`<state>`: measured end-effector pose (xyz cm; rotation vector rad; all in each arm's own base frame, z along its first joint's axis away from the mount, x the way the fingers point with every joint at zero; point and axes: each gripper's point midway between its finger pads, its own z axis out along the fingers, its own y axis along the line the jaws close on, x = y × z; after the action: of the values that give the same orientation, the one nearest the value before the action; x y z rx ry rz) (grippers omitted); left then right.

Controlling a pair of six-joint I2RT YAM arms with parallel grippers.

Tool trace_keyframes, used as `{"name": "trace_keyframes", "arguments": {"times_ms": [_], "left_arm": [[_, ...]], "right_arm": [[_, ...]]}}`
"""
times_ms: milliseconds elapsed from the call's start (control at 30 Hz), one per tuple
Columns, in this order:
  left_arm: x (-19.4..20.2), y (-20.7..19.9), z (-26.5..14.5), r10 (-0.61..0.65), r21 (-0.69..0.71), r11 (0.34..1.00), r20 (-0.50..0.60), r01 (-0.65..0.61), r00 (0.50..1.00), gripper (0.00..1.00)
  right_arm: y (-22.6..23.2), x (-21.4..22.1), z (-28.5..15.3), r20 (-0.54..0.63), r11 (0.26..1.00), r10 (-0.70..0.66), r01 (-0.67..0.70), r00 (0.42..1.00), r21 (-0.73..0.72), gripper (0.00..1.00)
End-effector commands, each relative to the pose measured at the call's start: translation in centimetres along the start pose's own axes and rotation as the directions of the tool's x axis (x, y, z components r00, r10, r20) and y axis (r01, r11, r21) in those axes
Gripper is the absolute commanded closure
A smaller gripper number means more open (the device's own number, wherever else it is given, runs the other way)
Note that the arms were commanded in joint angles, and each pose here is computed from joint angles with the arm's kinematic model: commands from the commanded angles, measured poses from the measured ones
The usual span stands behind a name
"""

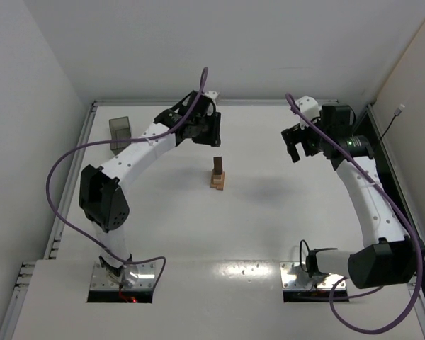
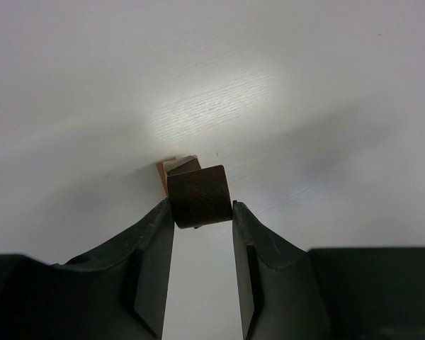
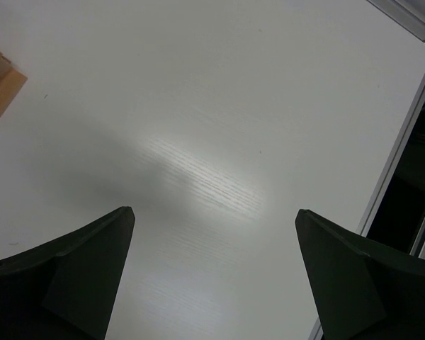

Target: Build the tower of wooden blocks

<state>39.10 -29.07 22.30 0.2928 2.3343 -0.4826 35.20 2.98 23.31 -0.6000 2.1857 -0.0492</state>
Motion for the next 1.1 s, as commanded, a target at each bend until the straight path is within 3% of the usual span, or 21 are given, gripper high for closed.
{"name": "trace_keyframes", "arguments": {"times_ms": [0,233,700,1067], "left_arm": [[0.3,-0.1,0.0,-0.105,0.07,0.992,-0.057,0.109,0.993,1.0],[2.3,0.7,1.8,-0.126,0.056,0.99,-0.119,0.133,0.985,1.0],[7.1,2.1,3.8,-0.164,-0.021,0.986,-0.219,0.164,0.962,1.0],[6.5,0.9,4.3,-0.141,-0.012,0.99,-0.203,0.142,0.969,1.0]], "right_arm": [[-0.1,-1.2,-0.6,0.035,0.999,0.031,-0.031,0.999,-0.012,0.05],[1.1,-0.7,0.8,0.001,0.995,0.04,-0.04,0.999,-0.095,0.05],[1.3,-0.8,1.7,-0.016,0.992,0.061,-0.063,0.998,-0.112,0.05],[1.1,-0.3,1.8,-0.026,0.992,0.068,-0.071,0.997,-0.108,0.05]]}}
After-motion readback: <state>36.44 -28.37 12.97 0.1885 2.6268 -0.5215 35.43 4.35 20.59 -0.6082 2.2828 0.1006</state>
